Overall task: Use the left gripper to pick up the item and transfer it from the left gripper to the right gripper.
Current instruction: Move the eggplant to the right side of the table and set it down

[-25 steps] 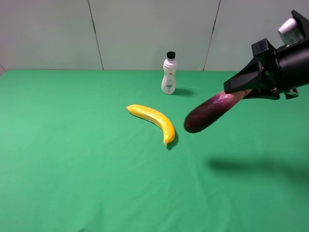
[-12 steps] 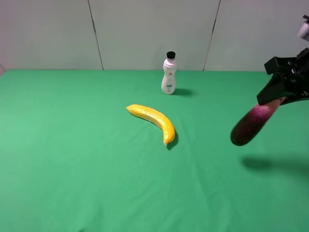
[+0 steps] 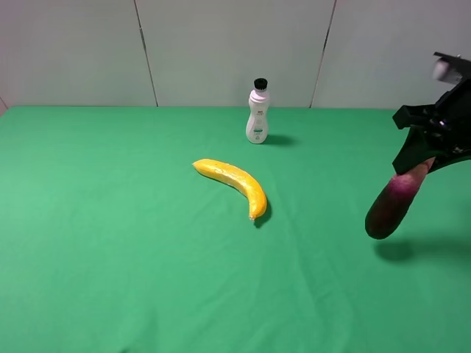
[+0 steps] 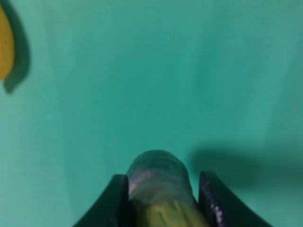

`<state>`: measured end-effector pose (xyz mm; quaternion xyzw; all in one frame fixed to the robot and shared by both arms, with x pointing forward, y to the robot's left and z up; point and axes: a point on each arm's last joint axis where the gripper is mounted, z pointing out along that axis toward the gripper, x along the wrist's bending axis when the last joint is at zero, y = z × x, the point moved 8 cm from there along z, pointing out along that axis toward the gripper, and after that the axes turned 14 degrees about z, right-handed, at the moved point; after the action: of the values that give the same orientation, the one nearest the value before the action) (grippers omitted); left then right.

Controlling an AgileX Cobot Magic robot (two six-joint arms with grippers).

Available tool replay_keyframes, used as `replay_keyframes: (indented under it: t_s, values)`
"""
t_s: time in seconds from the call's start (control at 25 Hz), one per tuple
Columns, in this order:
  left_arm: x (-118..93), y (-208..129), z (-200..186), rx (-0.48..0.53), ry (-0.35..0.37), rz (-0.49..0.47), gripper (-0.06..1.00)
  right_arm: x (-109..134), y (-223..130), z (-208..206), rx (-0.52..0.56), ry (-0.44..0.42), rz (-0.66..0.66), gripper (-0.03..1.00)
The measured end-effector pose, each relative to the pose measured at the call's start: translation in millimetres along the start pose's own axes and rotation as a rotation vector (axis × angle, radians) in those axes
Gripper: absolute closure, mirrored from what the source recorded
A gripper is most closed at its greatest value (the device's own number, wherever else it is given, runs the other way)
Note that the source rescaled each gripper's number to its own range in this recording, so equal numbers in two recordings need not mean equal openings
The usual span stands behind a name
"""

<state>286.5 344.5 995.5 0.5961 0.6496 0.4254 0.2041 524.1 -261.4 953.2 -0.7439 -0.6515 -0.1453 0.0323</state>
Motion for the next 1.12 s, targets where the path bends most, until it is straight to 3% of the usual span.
replay_keyframes:
  t_s: [0.6, 1.12]
  values:
    - [0.1, 0.0, 0.0, 0.0, 0.001, 0.0, -0.03, -7.8, 25.1, 49.2, 0.152, -0.016, 0.032, 0.95]
    - [0.1, -0.2, 0.0, 0.001, 0.001, 0.0, -0.03, -17.6, 52.5, 90.5, 0.075, -0.027, 0.065, 0.95]
